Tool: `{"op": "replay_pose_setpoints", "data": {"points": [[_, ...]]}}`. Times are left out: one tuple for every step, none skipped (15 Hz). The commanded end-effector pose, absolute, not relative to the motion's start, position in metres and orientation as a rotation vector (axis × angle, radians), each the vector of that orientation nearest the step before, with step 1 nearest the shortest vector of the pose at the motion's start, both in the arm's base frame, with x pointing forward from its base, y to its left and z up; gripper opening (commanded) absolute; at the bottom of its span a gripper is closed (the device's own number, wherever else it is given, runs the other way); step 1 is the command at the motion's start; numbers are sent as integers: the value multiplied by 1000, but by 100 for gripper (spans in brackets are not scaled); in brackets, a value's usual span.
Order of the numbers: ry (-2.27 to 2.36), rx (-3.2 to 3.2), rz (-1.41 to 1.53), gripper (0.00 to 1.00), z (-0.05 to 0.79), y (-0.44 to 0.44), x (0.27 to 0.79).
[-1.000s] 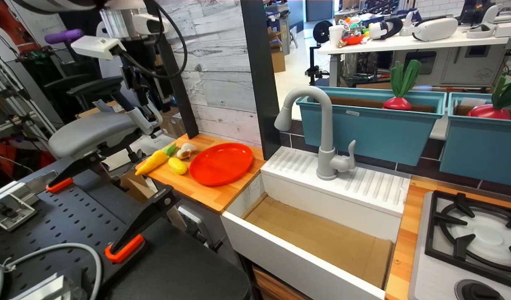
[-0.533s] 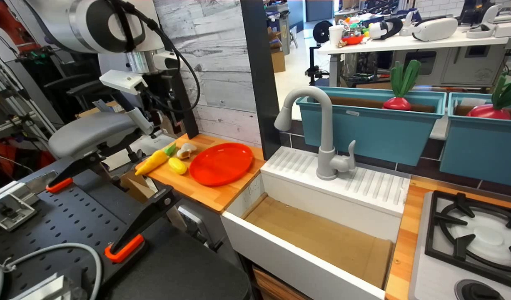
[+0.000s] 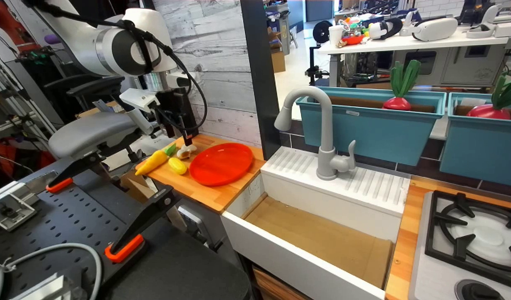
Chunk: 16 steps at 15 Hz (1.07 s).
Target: Pick up the plush animal and put it on the plate, then move the tap to the right
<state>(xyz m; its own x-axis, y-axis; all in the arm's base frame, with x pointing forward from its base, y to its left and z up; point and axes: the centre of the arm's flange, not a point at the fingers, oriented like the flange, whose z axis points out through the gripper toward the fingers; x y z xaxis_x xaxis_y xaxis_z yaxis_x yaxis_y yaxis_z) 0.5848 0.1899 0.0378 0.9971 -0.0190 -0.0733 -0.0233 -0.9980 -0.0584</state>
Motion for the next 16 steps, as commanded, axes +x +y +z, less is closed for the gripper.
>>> {"op": "replay_pose_setpoints", "data": {"points": [[81,-3102,102,100,19,199,599],[86,-3103,104,81,16,200,599],[93,-3106,98,74,14,201,600],[105,-3111,91,65,11,202,603],[115,-3116,88,58,9,203,605],[131,-3122,83,51,6,204,609],[143,-3128,87,42,3,205,611],[157,-3133,88,35,1,205,615],[168,-3136,87,27,-1,205,616],[174,-3138,84,20,-1,204,617],[176,-3139,82,12,1,203,617],[174,-3140,75,5,3,202,615],[169,-3143,73,0,9,200,612],[169,-3146,69,0,13,198,610],[168,-3149,61,3,19,194,606],[169,-3151,54,3,22,191,604]]}}
